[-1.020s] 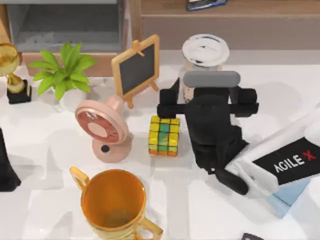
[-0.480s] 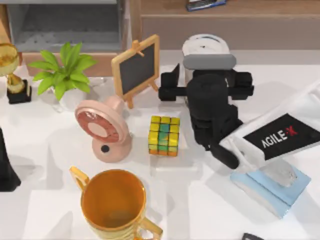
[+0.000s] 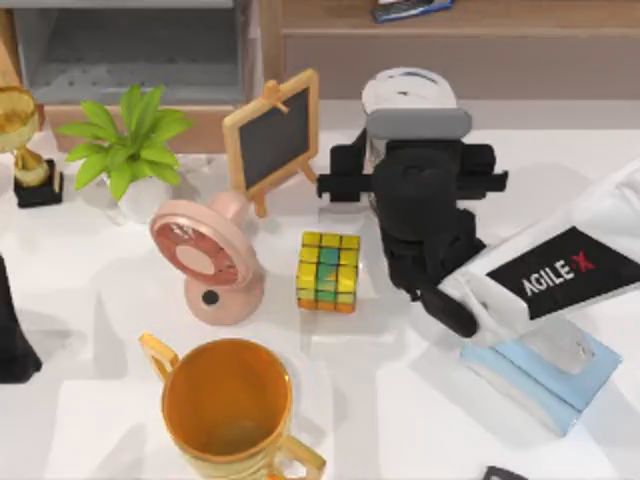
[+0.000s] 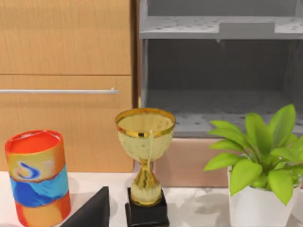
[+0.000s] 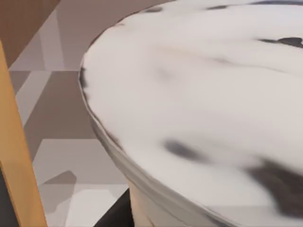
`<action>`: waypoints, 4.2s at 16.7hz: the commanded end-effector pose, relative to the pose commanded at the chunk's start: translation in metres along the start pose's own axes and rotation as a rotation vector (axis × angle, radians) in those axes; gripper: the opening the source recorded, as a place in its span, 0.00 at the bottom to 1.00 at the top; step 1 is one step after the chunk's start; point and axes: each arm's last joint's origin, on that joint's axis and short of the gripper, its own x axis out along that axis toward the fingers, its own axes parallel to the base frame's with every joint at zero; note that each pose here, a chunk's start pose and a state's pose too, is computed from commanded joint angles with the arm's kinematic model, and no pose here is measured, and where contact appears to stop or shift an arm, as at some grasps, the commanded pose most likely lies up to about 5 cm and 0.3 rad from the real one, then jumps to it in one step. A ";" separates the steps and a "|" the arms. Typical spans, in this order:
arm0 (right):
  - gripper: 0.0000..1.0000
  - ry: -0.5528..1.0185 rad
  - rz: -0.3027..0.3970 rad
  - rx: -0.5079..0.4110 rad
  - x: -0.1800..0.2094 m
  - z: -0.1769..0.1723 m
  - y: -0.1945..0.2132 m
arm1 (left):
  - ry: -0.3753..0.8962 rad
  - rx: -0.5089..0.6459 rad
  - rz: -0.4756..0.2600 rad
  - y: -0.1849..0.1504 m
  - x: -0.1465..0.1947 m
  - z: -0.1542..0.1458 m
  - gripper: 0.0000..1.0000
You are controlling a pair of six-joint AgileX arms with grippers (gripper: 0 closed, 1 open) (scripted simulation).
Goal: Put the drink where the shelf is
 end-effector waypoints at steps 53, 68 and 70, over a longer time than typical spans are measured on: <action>0.00 -0.008 -0.005 0.005 0.046 0.202 -0.195 | 0.000 0.000 0.000 0.000 0.000 0.000 1.00; 0.00 0.018 0.005 0.002 0.054 0.209 -0.220 | 0.000 0.000 0.000 0.000 0.000 0.000 1.00; 0.00 0.015 0.004 0.002 0.064 0.204 -0.220 | 0.000 0.000 0.000 0.000 0.000 0.000 1.00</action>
